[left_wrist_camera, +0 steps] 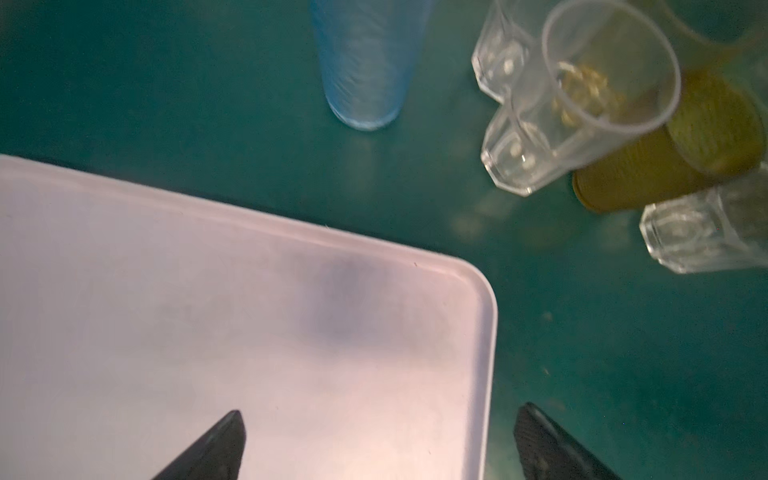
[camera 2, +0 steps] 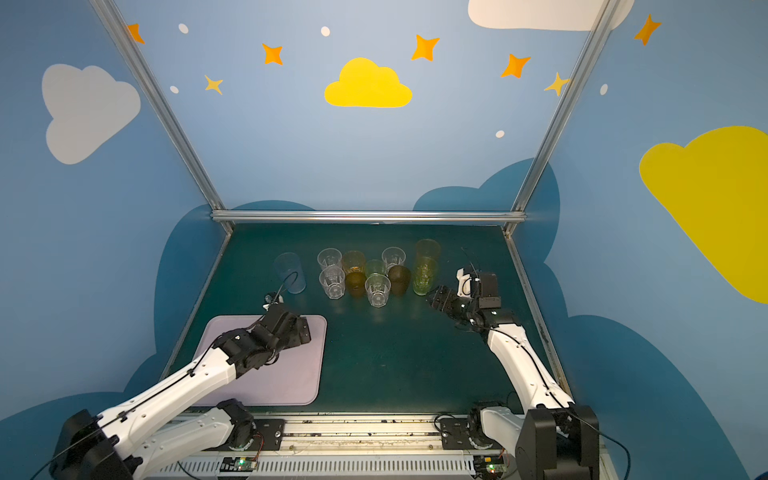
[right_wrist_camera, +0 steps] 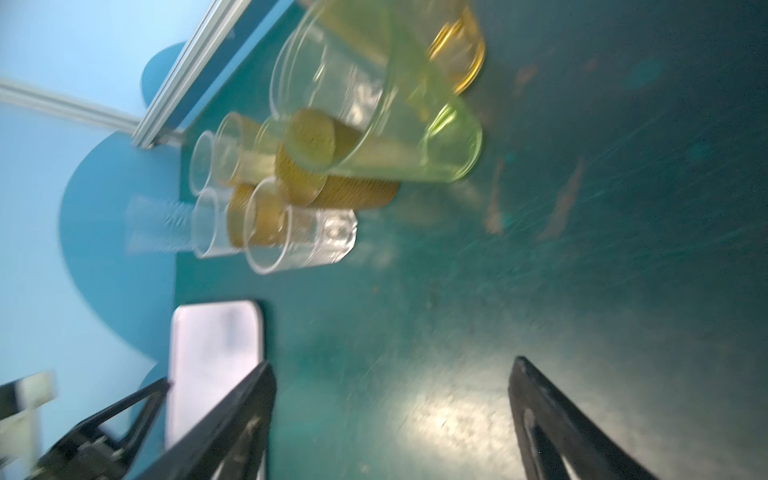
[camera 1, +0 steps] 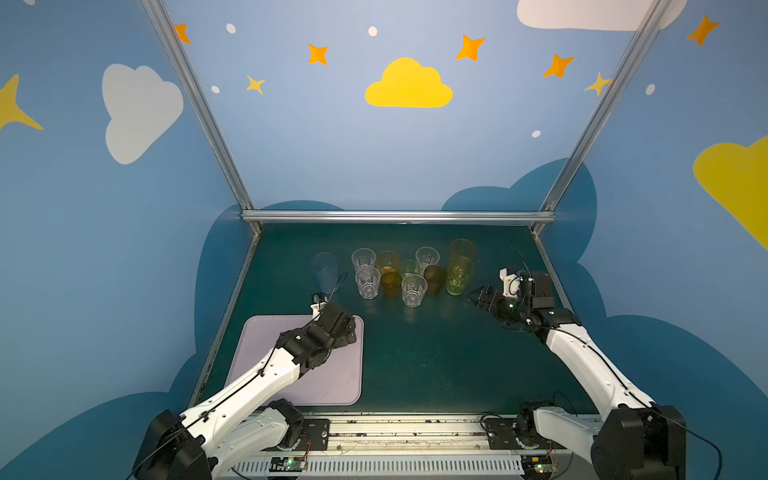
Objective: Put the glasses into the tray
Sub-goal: 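Move left gripper to the pink tray edge while right gripper reaches toward it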
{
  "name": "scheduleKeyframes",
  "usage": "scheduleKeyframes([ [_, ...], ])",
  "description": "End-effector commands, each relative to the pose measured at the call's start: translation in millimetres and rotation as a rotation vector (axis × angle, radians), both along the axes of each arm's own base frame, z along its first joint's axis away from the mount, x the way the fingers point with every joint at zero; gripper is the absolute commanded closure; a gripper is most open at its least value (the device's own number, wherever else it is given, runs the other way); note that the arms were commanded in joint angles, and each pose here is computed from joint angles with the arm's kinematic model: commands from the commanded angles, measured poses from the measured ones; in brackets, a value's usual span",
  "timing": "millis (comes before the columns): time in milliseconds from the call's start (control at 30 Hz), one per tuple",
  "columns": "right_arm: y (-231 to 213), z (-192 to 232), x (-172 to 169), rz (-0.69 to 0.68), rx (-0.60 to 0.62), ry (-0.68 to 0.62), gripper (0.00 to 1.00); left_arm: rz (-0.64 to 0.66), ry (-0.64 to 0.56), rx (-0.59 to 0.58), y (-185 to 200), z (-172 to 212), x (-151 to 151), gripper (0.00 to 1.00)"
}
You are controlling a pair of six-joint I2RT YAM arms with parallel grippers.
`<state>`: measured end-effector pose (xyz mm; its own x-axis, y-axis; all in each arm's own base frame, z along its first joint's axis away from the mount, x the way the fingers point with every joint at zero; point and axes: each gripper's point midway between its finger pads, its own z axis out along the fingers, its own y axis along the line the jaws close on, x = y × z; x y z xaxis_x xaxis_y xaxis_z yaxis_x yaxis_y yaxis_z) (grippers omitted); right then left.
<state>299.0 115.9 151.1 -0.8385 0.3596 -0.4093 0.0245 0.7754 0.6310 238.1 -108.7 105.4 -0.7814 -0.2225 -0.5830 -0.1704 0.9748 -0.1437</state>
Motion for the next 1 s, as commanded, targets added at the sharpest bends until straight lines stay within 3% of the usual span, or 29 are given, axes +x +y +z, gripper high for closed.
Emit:
scheduleKeyframes([
  [0, 11.3, 7.7, -15.5, 0.059, 0.047, 0.063, 0.13, -0.056, 0.086, -0.043, -24.6, -14.2, -14.2, 0.02],
  [133, 11.3, 3.7, -21.1, 0.066, 0.045, 0.087, 0.13, -0.096, 0.172, -0.036, -46.2, -39.6, -18.1, 0.08],
  [467, 14.0, -14.2, -39.2, 0.041, 0.086, 0.139, 0.13, -0.171, 0.285, -0.007, -87.8, -67.8, -17.6, 0.49],
  [967, 6.5, -12.3, -47.7, 0.009, 0.055, 0.142, 0.13, -0.080, 0.269, 0.097, -72.3, -73.9, -16.3, 0.63],
])
